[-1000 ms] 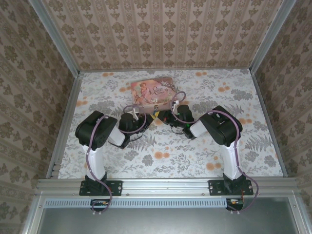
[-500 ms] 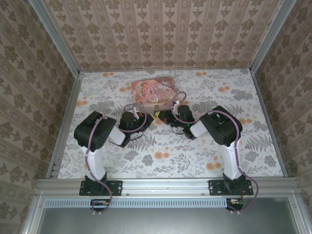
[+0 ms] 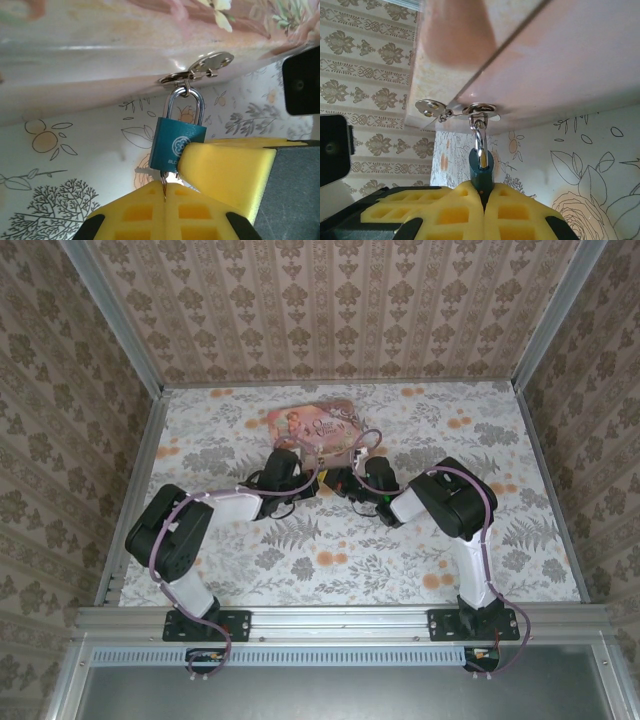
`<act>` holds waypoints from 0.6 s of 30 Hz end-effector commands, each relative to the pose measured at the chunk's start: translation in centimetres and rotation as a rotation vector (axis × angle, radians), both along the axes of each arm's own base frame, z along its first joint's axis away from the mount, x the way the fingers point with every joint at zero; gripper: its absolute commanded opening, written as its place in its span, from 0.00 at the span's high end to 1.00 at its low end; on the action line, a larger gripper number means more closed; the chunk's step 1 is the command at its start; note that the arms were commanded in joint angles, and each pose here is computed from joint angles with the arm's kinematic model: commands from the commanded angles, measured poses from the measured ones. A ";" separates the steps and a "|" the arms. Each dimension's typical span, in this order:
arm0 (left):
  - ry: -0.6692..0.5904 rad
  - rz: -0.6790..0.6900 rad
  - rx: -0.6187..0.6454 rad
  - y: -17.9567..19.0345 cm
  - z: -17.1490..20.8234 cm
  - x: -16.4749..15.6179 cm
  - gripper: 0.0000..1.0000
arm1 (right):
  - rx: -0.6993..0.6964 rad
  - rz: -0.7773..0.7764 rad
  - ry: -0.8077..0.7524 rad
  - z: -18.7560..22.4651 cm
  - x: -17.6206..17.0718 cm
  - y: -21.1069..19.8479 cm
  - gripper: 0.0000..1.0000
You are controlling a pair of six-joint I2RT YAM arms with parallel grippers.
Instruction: Unlock a padlock with a key
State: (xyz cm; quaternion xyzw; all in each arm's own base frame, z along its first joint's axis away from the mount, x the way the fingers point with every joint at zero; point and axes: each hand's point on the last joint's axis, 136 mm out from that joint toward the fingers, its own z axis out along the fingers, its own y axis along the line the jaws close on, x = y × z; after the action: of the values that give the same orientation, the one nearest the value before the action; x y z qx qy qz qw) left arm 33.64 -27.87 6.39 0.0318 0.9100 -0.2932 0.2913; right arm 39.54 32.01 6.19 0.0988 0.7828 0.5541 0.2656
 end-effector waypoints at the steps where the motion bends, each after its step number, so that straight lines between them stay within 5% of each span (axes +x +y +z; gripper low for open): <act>1: -0.101 -0.131 0.109 -1.4 2.3 -0.7 1.00 | -0.015 0.050 0.064 -2.2 -1.6 0.8 1.00; 9: -0.199 -0.213 0.434 -0.8 2.1 -1.0 1.00 | -0.009 0.038 0.072 -2.4 -1.6 0.6 1.00; 16: -0.156 -0.157 0.378 -0.3 1.8 -0.7 1.00 | -0.004 0.027 0.081 -2.7 -1.6 0.3 1.00; 17: -0.137 -0.134 0.336 0.0 1.7 -0.6 0.98 | -0.001 0.027 0.081 -2.6 -1.6 0.3 1.00; 18: -0.112 -0.102 0.282 0.3 1.7 -0.5 0.85 | -0.001 0.024 0.078 -2.6 -1.5 0.3 1.00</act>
State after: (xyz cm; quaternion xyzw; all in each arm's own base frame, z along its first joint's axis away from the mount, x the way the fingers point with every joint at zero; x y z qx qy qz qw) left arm 33.06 -27.61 7.05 0.1716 0.9231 -0.1271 0.3199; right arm 39.23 32.27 6.14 0.1018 0.7776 0.5637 0.2595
